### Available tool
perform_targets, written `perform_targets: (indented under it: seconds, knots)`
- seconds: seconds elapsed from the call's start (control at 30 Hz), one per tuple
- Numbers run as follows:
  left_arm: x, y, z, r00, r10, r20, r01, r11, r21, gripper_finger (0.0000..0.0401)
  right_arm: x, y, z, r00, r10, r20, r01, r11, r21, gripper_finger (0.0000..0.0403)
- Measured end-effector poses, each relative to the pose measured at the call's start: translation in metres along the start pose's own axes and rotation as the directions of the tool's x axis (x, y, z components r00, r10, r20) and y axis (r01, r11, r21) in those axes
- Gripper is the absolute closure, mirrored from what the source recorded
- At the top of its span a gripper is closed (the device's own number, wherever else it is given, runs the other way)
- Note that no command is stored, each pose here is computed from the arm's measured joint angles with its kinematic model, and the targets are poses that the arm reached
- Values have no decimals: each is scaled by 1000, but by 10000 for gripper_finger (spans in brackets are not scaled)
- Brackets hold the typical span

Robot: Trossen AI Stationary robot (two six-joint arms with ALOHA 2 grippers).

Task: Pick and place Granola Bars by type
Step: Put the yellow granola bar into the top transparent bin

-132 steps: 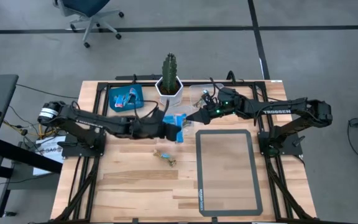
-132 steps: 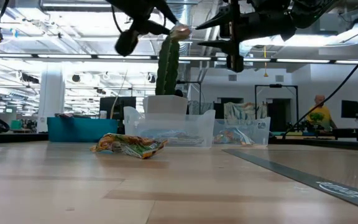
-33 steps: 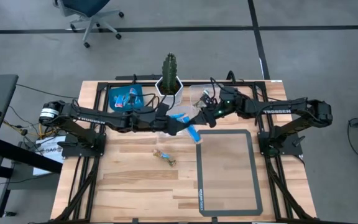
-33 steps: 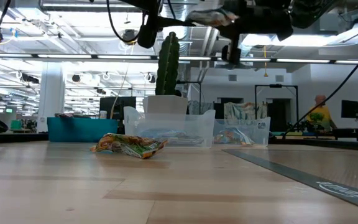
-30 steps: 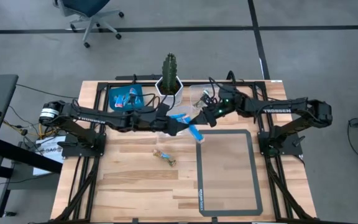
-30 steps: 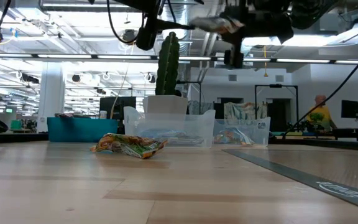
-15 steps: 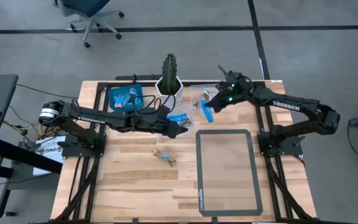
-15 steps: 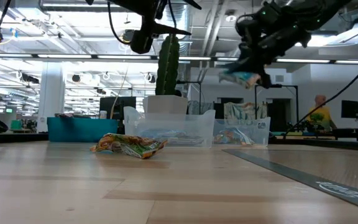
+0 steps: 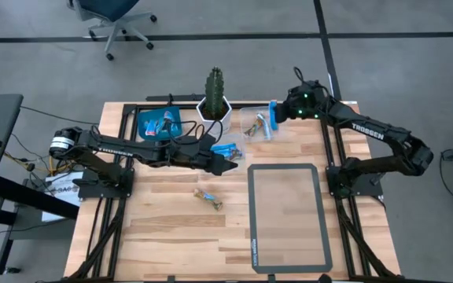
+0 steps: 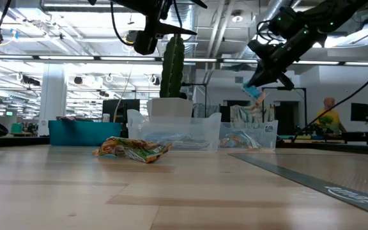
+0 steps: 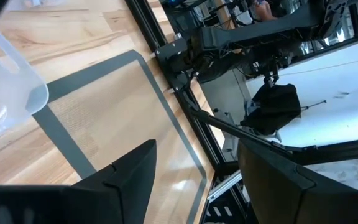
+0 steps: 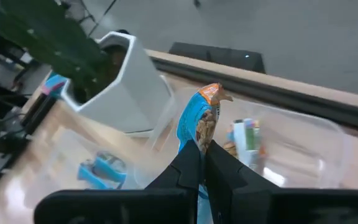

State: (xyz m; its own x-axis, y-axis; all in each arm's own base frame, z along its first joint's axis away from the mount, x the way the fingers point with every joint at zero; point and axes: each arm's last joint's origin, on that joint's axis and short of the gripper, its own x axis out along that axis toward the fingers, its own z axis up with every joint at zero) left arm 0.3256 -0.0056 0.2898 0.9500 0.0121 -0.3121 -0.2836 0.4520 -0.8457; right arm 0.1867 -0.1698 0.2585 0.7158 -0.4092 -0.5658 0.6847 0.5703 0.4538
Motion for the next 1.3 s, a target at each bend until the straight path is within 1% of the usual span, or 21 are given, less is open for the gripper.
perform_targets:
  seconds: [0.17,0.43,0.77,0.93,1.2,1.3]
  knots:
    - [0,0,0,1000,2,-1,-2,1000,0,186,0,-1,1,1000,-18,12,18,1000,-4,398]
    - [0,0,0,1000,4,-1,-4,1000,1,186,0,-1,1,1000,-21,14,21,1000,-8,377]
    - [0,0,0,1000,5,-1,-5,1000,4,186,0,-1,1,999,-39,23,39,999,-1,320]
    - [0,1,0,1000,10,3,-10,1000,7,186,0,-1,1,999,-37,22,37,999,-1,302]
    - [0,1,0,1000,10,2,-10,1000,13,186,1,6,-2,1000,-14,8,14,1000,-16,298]
    - [0,1,-1,1000,3,-13,-2,999,32,186,2,10,-5,1000,0,-1,0,1000,-11,298]
